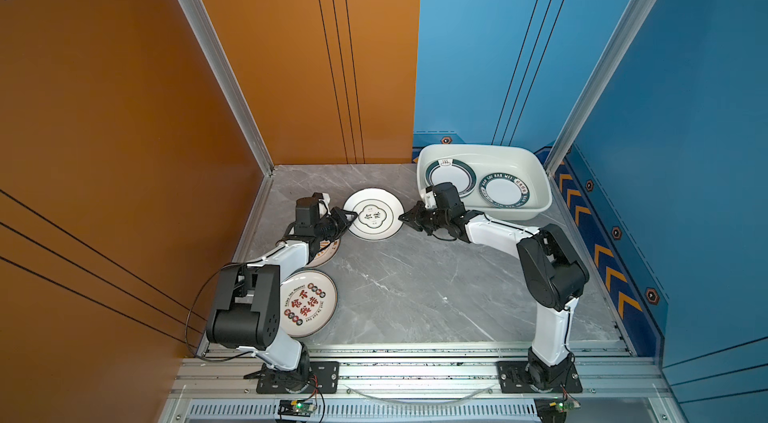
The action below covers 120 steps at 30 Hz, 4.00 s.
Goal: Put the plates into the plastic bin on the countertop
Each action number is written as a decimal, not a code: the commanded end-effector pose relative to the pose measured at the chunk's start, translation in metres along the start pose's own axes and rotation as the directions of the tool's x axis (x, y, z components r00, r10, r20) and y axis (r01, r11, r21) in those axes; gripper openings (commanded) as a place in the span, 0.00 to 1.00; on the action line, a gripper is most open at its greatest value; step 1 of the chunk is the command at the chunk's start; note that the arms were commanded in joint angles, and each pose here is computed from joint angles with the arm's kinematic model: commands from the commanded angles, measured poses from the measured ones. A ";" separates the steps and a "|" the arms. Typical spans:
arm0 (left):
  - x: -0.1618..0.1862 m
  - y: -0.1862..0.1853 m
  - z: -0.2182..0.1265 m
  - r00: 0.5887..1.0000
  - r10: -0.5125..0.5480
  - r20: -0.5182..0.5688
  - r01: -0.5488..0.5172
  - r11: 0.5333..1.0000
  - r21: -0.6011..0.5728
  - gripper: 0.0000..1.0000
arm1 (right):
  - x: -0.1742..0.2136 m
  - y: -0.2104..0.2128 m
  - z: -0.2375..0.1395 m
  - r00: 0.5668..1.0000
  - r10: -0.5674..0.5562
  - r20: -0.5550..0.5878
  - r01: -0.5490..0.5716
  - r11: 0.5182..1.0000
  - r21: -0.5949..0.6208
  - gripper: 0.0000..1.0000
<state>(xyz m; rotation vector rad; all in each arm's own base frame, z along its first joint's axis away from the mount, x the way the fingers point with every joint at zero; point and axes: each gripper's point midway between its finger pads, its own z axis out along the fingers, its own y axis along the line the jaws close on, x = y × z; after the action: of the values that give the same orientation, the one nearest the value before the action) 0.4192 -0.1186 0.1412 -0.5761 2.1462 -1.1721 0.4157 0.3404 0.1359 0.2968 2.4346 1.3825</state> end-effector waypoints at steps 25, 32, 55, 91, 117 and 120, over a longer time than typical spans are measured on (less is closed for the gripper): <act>0.041 -0.071 0.008 0.988 0.057 -0.141 -0.023 0.972 0.233 0.00 | 0.013 0.072 -0.029 0.993 -0.111 -0.031 0.090 0.918 -0.386 0.12; 0.047 -0.070 0.011 0.986 0.063 -0.154 -0.026 0.973 0.231 0.16 | 0.005 0.068 -0.036 0.996 -0.092 -0.004 0.084 0.917 -0.389 0.00; 0.039 -0.071 -0.027 0.964 0.253 -0.082 -0.250 0.967 0.046 0.98 | -0.127 -0.001 -0.138 0.962 -0.094 0.256 0.092 0.996 0.020 0.00; -0.018 0.020 -0.095 0.983 0.143 0.113 -0.111 0.963 -0.247 0.98 | -0.265 -0.161 -0.093 0.892 0.265 0.366 -0.288 0.958 0.008 0.00; -0.018 0.019 -0.091 0.987 0.120 0.109 -0.095 0.973 -0.210 0.98 | -0.245 -0.162 -0.110 0.931 0.192 0.311 -0.296 0.896 0.332 0.43; -0.017 0.018 -0.091 0.987 0.121 0.105 -0.097 0.974 -0.206 0.98 | -0.242 -0.164 -0.111 0.935 0.181 0.305 -0.289 0.887 0.361 0.43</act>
<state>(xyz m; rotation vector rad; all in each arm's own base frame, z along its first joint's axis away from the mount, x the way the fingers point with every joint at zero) 0.3680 -0.0435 0.1721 -0.5902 2.1750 -0.8190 0.6102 0.0907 0.1037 0.8592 2.3944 0.9452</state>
